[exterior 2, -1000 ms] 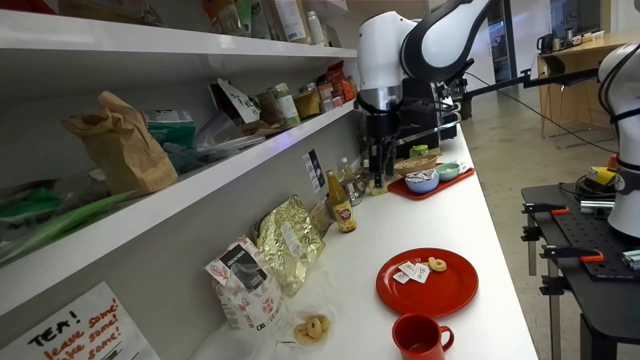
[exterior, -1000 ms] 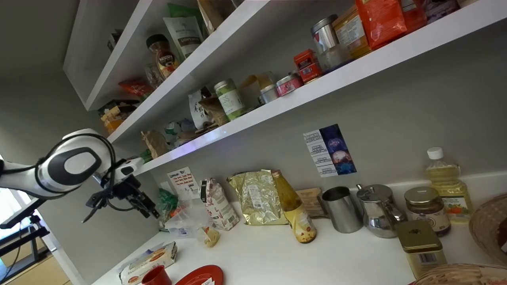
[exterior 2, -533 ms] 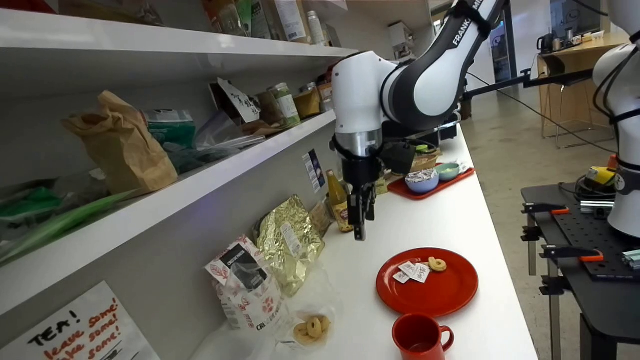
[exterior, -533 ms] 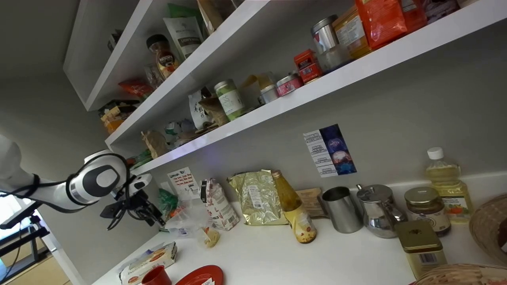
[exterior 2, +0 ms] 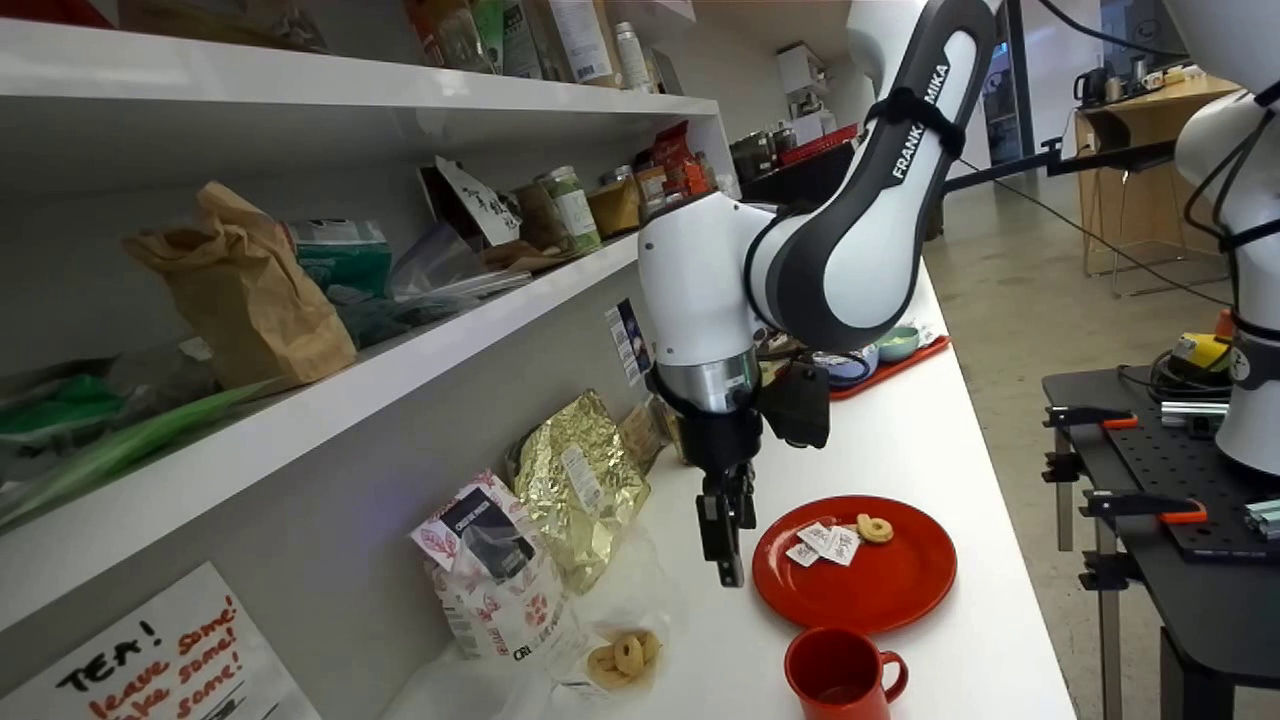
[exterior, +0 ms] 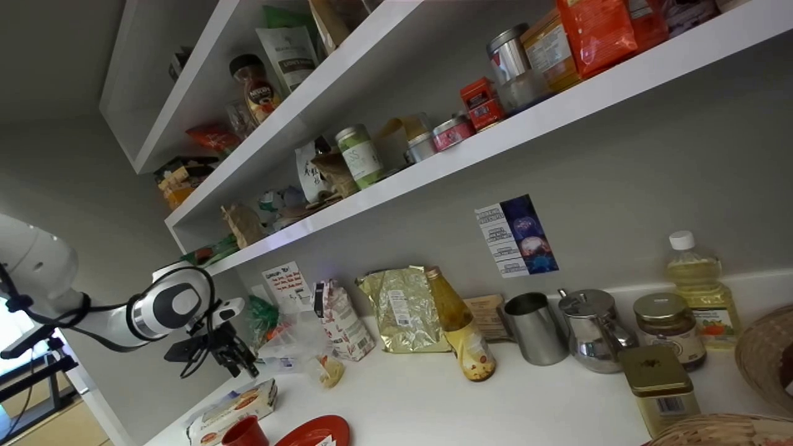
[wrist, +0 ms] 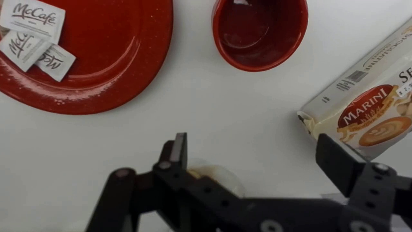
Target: Place the red mug on the red plate
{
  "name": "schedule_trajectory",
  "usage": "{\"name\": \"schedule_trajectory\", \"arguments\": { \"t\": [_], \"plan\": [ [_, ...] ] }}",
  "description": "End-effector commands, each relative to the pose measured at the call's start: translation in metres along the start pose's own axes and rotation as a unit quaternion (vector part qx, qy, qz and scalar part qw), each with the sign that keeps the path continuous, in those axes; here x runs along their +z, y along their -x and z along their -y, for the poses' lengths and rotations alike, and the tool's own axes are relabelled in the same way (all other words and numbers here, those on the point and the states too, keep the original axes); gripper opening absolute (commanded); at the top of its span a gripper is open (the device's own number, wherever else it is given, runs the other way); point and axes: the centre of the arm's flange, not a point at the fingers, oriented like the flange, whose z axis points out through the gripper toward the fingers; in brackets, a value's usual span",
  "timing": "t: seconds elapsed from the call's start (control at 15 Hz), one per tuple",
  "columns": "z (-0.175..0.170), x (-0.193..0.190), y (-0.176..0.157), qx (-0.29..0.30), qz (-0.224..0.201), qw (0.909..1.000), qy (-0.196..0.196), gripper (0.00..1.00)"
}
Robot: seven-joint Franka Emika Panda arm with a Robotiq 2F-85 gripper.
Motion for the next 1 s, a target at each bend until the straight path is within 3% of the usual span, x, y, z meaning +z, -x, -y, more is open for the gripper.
{"name": "schedule_trajectory", "arguments": {
  "t": [0.0,0.47,0.93],
  "plan": [
    [0.011,0.02,-0.008,-0.002,0.024,0.9996,0.012,1.0],
    [0.007,0.043,0.017,-0.008,0.083,0.9961,0.03,1.0],
    [0.002,0.058,0.024,-0.015,0.105,0.9933,0.047,1.0]
  ]
}}
